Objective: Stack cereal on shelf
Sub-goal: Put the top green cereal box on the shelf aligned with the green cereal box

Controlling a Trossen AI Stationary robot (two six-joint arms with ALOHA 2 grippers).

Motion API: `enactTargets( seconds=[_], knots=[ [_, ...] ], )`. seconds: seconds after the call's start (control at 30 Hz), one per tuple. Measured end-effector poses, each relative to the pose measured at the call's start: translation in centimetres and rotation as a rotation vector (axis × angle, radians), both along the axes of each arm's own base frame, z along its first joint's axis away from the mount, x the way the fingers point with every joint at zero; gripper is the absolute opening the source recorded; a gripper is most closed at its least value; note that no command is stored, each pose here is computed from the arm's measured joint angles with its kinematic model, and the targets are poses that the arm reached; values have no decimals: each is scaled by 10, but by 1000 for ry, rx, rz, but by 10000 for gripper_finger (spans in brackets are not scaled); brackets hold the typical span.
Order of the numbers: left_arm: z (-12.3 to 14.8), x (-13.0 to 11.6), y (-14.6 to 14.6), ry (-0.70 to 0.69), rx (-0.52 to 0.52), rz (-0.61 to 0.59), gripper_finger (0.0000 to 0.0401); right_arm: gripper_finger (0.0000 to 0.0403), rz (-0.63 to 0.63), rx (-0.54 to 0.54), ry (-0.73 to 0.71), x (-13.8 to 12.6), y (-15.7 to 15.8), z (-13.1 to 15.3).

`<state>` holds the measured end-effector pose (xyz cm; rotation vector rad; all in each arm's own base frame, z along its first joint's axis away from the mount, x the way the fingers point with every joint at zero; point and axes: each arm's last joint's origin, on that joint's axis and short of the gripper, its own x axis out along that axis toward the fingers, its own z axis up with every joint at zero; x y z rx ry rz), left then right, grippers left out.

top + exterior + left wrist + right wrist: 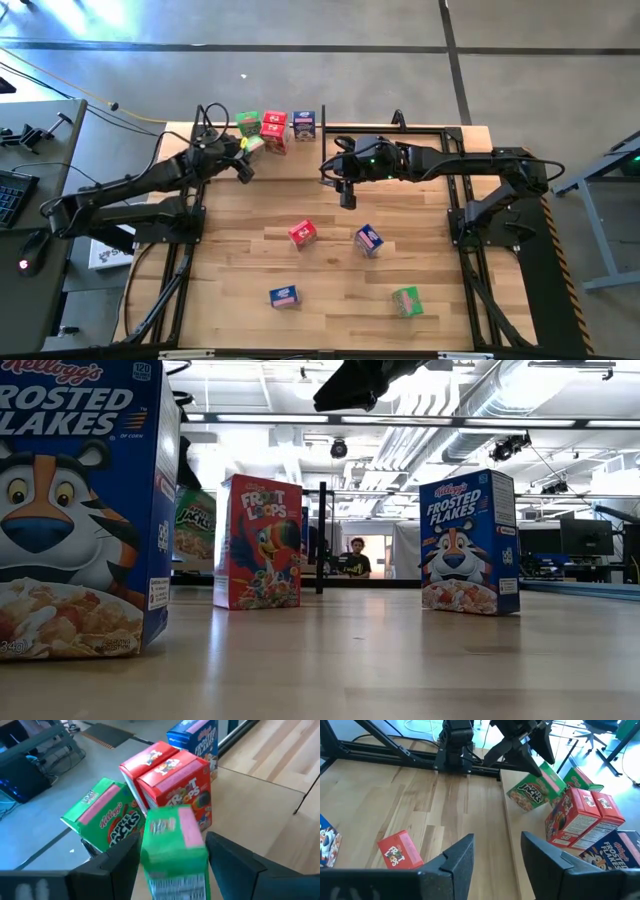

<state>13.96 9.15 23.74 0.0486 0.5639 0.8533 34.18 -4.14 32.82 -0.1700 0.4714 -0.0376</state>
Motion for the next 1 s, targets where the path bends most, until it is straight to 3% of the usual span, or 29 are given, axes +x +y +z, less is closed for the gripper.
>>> enactTargets(
  seconds=[0.37, 0.53, 0.7, 0.83, 0.9, 1.0],
  knots=[
    [3, -4, -2, 5, 6, 0, 216, 156, 1, 0, 0, 0, 0, 0],
    [25, -3, -3, -65, -40, -20, 202, 156, 4, -2, 0, 0, 0, 0],
    [50, -2, -11, -119, -136, -107, 156, 156, 18, -29, 13, 0, 0, -1],
    [43, 5, -24, -104, -311, -240, 100, 152, 22, -36, 78, -4, -1, -6],
    [32, 9, -28, -41, -386, -229, 74, 141, 39, -8, 125, -5, -4, -12],
    [17, 13, -28, 86, -413, -109, 45, 113, 37, 37, 184, -1, -6, -24]
  ],
)
